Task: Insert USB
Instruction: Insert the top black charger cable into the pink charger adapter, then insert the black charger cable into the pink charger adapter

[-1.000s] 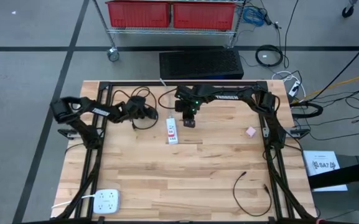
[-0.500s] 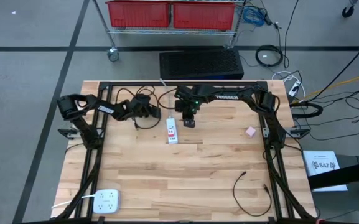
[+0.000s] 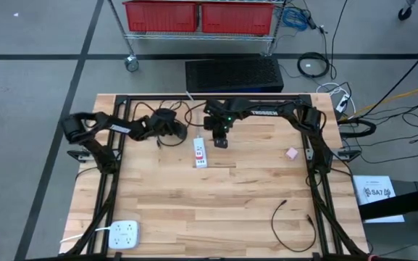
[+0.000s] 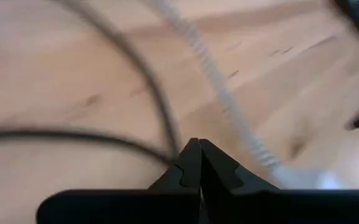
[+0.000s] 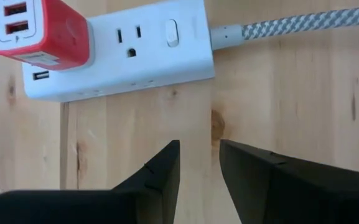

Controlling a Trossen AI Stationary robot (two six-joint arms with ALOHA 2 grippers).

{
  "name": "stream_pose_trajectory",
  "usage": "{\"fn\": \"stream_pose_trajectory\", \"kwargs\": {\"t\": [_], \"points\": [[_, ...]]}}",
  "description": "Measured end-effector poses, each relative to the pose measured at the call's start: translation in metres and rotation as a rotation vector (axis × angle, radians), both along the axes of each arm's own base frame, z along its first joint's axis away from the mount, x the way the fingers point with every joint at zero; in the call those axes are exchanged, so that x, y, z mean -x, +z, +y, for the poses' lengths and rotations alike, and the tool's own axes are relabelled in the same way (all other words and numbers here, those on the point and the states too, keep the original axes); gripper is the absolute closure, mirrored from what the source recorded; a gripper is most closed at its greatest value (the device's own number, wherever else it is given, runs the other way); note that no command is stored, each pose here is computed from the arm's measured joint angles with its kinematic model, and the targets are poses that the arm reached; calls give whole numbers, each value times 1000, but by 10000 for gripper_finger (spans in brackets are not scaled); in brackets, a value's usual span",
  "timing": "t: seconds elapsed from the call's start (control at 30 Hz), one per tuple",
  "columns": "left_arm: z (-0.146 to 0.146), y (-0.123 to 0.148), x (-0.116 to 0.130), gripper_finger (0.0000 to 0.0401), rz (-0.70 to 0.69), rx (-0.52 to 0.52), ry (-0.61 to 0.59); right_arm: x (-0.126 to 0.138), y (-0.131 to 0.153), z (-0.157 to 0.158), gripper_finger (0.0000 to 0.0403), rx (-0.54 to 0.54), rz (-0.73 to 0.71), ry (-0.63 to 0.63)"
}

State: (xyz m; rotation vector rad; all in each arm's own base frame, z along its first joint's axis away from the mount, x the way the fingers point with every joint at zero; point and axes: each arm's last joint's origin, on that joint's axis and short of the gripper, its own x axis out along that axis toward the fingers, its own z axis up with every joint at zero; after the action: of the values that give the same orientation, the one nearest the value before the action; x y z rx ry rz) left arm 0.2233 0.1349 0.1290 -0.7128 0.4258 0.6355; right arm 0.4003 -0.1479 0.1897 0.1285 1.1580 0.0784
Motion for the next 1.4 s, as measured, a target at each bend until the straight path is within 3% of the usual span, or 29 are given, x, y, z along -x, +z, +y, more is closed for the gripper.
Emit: {"fn": "stream_pose_trajectory", "kwargs": {"t": [0.2,0.37,0.7,0.9,1.13,1.4], "points": [[-4,28,7,398,-54,-63,-15,9,27,-5,296,33,-67,-3],[-14,20,15,390,71,33,-36,15,45,-10,296,55,-116,-21],[-17,4,3,253,121,111,-1,13,46,-9,296,61,-137,-20],[-11,-9,-9,227,170,147,-9,12,46,-7,296,61,-138,-16],[-7,-16,-15,242,200,152,1,12,46,-7,296,62,-141,-15],[-7,-15,-15,377,213,110,-35,12,46,-7,296,64,-141,-11]]}}
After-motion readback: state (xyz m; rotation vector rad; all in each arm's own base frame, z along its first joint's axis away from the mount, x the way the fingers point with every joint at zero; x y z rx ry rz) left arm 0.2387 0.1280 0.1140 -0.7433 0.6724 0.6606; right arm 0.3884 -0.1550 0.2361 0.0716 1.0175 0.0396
